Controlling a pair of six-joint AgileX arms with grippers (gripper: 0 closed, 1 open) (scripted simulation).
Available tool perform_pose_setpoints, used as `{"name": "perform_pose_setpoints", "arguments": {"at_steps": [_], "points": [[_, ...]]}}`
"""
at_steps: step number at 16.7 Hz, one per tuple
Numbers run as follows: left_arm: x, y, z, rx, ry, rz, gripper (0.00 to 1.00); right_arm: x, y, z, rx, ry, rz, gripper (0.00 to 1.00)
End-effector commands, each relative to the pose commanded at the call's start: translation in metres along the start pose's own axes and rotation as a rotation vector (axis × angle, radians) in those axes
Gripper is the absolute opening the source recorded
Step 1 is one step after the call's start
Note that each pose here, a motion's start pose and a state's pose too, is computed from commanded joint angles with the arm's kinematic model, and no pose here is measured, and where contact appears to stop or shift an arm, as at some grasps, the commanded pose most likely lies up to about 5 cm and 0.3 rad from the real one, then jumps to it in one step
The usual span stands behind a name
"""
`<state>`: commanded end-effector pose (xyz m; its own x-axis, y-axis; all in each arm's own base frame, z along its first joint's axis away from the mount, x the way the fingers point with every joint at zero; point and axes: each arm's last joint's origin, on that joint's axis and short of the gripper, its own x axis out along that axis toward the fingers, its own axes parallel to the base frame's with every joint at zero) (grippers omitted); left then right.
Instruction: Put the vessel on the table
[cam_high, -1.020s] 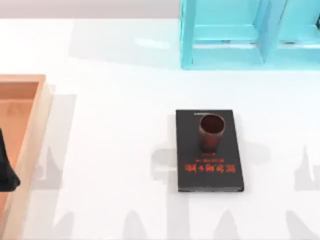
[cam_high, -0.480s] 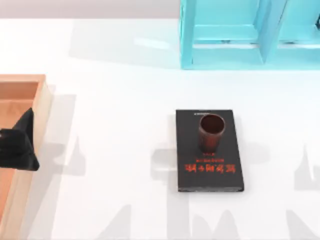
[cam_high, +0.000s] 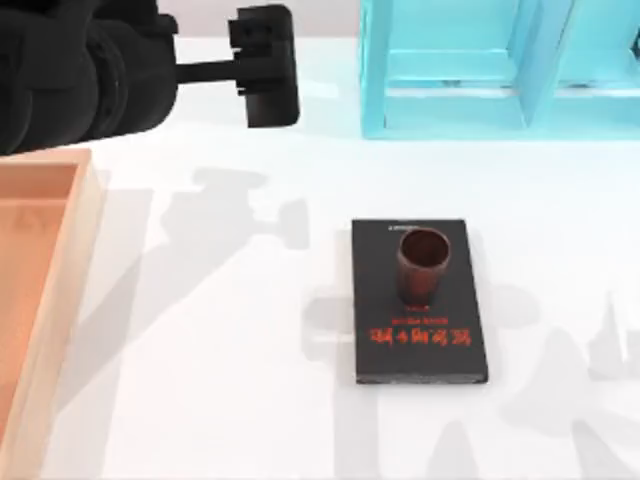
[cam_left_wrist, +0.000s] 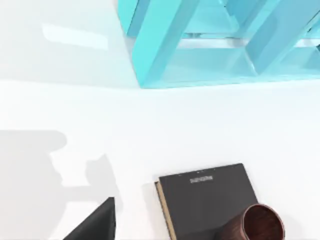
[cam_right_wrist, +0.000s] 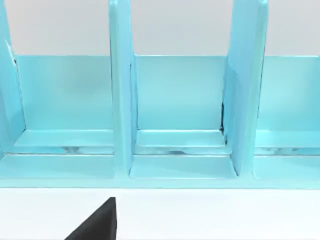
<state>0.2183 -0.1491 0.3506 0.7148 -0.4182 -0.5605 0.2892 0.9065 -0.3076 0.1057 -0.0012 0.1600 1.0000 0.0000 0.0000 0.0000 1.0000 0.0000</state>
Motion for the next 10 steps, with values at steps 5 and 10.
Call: {"name": "perform_pose_setpoints", "arguments": {"at_steps": [5, 10], "points": [[0.073, -0.093, 0.032, -0.050, 0.220, 0.023, 1.00, 0.000, 0.000, 0.000, 0.000, 0.000, 0.000, 1.00], [0.135, -0.149, 0.004, -0.065, 0.417, 0.174, 1.00, 0.000, 0.000, 0.000, 0.000, 0.000, 0.000, 1.00]]}}
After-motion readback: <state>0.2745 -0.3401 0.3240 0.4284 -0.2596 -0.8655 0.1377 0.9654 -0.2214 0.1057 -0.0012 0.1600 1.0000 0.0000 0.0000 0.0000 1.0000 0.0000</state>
